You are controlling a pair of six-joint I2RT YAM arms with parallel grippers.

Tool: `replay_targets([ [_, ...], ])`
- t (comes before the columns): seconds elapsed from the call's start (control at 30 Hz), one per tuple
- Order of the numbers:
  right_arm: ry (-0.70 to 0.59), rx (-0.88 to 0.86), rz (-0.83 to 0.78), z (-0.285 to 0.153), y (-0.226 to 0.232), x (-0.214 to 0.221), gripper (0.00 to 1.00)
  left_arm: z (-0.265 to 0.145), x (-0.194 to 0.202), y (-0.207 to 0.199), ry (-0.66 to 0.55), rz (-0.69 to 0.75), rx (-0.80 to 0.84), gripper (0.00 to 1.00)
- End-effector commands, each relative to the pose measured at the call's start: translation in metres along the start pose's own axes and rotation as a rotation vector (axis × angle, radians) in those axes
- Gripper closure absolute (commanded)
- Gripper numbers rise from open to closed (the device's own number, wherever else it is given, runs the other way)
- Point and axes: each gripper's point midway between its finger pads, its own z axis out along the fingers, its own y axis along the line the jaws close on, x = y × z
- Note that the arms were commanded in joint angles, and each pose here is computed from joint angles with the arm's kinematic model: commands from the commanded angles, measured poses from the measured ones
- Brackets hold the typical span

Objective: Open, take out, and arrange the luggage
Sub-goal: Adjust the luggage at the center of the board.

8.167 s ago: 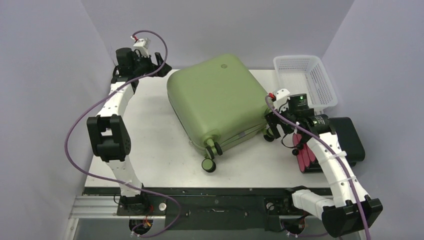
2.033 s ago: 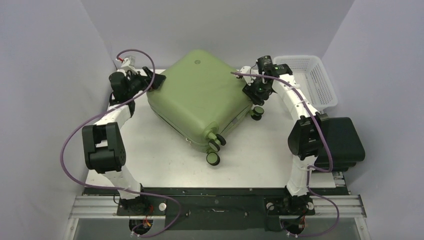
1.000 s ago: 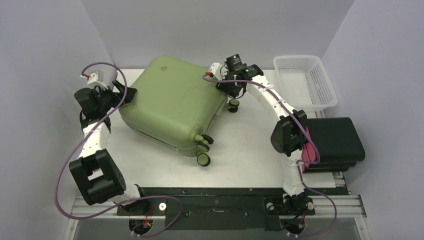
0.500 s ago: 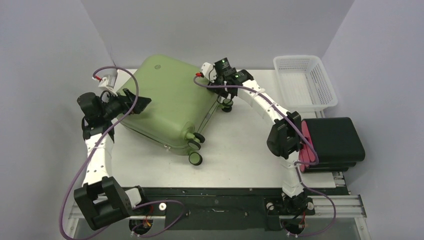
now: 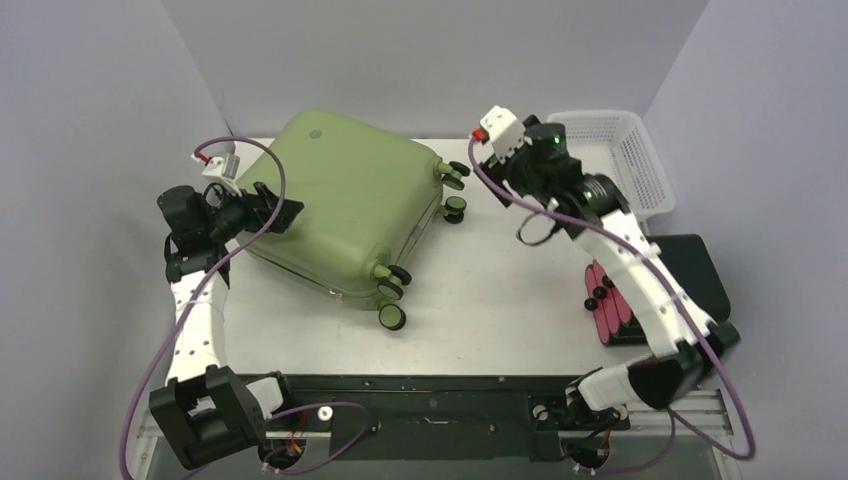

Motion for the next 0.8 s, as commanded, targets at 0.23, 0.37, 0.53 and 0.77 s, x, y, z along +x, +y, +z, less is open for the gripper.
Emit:
replay_targets([
  [0.23, -0.369, -0.486, -0.283, -0.138, 0.181, -0.019, 0.20, -0.020, -0.077, 0.059, -0.177, -0.086, -0.301, 0.04],
  [0.37, -0.415, -0.699, -0.355, -0.165, 0.227, -0.032, 0.20, -0.026, -0.090, 0.086, -0.203, -0.115, -0.384, 0.04],
  [0.53, -0.356, -0.828, -0.435, -0.161, 0.296, -0.042, 0.23, -0.023, -0.079, 0.098, -0.188, -0.144, -0.397, 0.04],
  [0.77, -0.294, -0.929, -0.408, -0.151, 0.348, -0.048, 0.27, -0.023, -0.062, 0.095, -0.163, -0.124, -0.383, 0.04],
])
